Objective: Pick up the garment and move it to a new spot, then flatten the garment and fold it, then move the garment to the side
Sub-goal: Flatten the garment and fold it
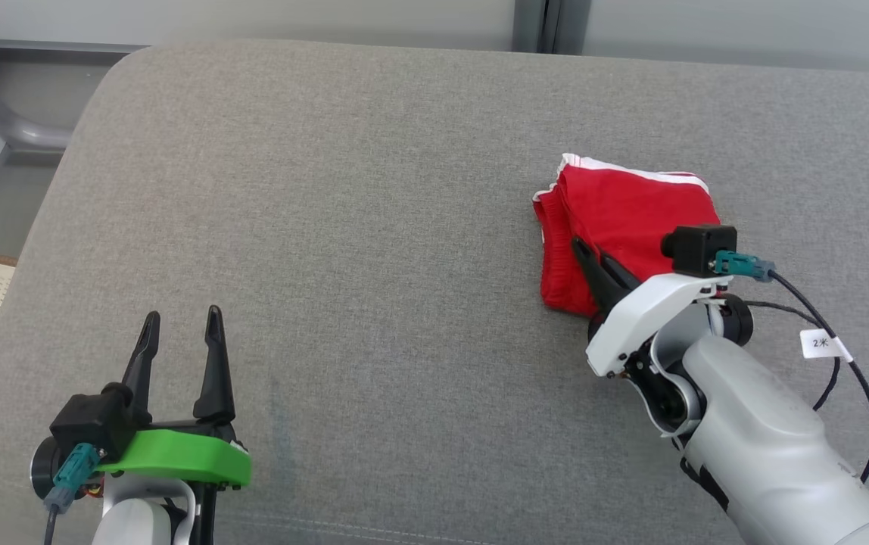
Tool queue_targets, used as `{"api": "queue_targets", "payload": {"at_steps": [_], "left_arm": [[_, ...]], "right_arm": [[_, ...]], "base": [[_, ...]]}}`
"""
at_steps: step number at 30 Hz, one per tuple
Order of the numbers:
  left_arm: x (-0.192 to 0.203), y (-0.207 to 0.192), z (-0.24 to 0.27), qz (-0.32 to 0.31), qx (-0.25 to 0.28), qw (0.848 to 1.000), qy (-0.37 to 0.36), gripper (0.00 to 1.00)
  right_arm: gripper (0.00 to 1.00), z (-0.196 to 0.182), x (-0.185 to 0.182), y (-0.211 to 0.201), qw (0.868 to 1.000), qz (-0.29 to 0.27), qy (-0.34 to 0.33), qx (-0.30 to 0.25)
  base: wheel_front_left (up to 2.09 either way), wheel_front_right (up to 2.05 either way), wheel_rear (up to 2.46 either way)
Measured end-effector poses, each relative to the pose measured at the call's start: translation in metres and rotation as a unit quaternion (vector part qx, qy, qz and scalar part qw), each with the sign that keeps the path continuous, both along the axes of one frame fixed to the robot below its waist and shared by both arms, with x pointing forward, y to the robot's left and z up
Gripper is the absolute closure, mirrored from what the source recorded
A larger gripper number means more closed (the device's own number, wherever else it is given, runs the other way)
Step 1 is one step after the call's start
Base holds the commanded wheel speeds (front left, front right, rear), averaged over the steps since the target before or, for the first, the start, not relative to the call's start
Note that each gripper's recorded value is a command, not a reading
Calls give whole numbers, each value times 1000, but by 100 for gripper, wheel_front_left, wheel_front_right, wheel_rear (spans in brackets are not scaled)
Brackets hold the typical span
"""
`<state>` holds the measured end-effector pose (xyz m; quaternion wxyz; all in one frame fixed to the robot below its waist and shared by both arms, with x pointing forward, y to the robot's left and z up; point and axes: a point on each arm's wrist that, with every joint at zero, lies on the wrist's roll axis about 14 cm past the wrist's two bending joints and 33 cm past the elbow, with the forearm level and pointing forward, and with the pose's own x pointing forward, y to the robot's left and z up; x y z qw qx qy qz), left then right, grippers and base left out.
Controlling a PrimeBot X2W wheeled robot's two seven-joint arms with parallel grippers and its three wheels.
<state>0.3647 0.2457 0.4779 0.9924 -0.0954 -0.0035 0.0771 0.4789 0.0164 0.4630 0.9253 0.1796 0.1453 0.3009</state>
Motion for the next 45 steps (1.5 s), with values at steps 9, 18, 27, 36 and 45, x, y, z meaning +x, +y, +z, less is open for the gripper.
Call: {"api": "queue_targets", "payload": {"at_steps": [9, 18, 27, 36, 45], "left_arm": [[0, 0, -3, 1, -4, 1000, 3, 0], [8, -11, 1, -15, -6, 1000, -5, 0], [20, -27, 3, -40, -7, 999, -9, 0], [20, -28, -1, -44, -4, 999, -2, 0], [20, -19, -5, -31, -2, 1000, 4, 0]], "right_arm": [[0, 9, 7, -10, 999, -34, -26, 30], [0, 38, 25, -84, 989, -120, -88, 22], [0, 43, 9, -145, 974, -189, -121, -5], [100, 20, 8, -139, 978, -167, -110, -57], [100, -17, 20, -105, 988, -120, -54, -81]], "base": [[0, 0, 0], [0, 0, 0], [0, 0, 0], [0, 0, 0], [0, 0, 0]]}}
